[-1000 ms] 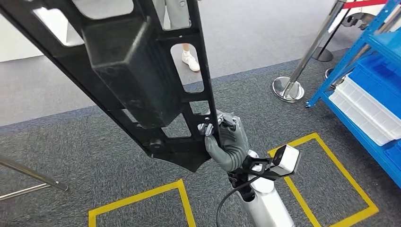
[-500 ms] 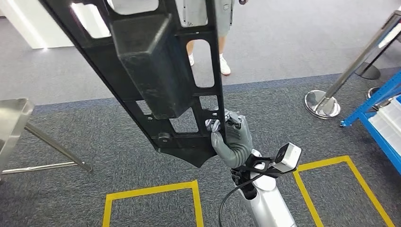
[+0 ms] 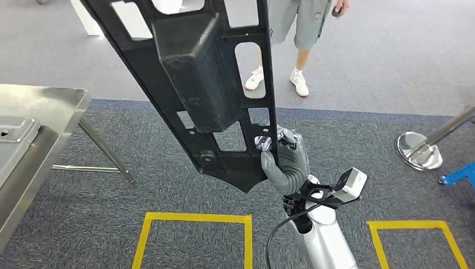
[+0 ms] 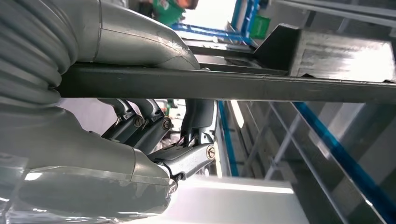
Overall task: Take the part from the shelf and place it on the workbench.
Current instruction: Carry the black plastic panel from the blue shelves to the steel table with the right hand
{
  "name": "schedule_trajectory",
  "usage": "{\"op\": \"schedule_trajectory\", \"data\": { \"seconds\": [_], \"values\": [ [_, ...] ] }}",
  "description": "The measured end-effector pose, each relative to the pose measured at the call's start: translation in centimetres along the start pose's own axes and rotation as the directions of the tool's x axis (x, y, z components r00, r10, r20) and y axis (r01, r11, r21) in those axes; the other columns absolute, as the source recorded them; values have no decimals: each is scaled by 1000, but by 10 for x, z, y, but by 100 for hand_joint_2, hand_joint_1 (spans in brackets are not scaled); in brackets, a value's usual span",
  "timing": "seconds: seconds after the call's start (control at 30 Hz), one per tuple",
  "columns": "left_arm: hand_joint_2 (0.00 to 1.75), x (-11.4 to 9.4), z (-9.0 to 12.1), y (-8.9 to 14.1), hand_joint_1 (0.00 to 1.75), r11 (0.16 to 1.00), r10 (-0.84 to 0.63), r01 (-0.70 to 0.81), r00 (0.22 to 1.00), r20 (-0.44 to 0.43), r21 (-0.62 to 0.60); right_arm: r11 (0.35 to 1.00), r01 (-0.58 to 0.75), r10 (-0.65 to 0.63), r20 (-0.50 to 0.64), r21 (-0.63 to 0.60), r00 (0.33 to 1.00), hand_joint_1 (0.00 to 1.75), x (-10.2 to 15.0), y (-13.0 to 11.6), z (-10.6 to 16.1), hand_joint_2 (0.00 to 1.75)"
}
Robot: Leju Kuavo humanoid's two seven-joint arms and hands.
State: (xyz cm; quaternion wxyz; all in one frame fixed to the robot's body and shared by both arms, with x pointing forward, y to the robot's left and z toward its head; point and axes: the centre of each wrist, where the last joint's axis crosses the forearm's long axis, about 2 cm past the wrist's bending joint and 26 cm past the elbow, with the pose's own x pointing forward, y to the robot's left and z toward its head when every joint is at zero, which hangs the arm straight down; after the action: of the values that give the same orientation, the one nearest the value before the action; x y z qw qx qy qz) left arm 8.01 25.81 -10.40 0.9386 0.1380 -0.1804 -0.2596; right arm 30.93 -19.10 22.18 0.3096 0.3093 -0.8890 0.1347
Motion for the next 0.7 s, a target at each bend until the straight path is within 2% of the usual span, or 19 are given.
{"op": "schedule_trajectory", "data": {
  "seconds": [0.13, 0.23, 0.53, 0.7],
  "values": [
    [175, 33, -4, 6, 0, 999, -33, 32, 995, 93, 12, 1000, -11, 11, -19, 3, 1000, 175, -1, -4, 3, 175],
    [175, 38, -4, 5, 0, 999, -36, 35, 996, 76, 8, 1000, -18, 18, -13, 7, 1000, 175, -1, -7, 0, 175],
    [175, 2, 3, -9, 0, 999, -36, 31, 994, -108, -44, 999, -33, 33, -3, -13, 999, 175, 1, -13, 0, 175],
    [175, -15, 5, -12, 0, 997, -49, 38, 985, -165, -67, 999, -41, 41, -12, -28, 999, 175, 3, -15, 5, 175]
  ]
}}
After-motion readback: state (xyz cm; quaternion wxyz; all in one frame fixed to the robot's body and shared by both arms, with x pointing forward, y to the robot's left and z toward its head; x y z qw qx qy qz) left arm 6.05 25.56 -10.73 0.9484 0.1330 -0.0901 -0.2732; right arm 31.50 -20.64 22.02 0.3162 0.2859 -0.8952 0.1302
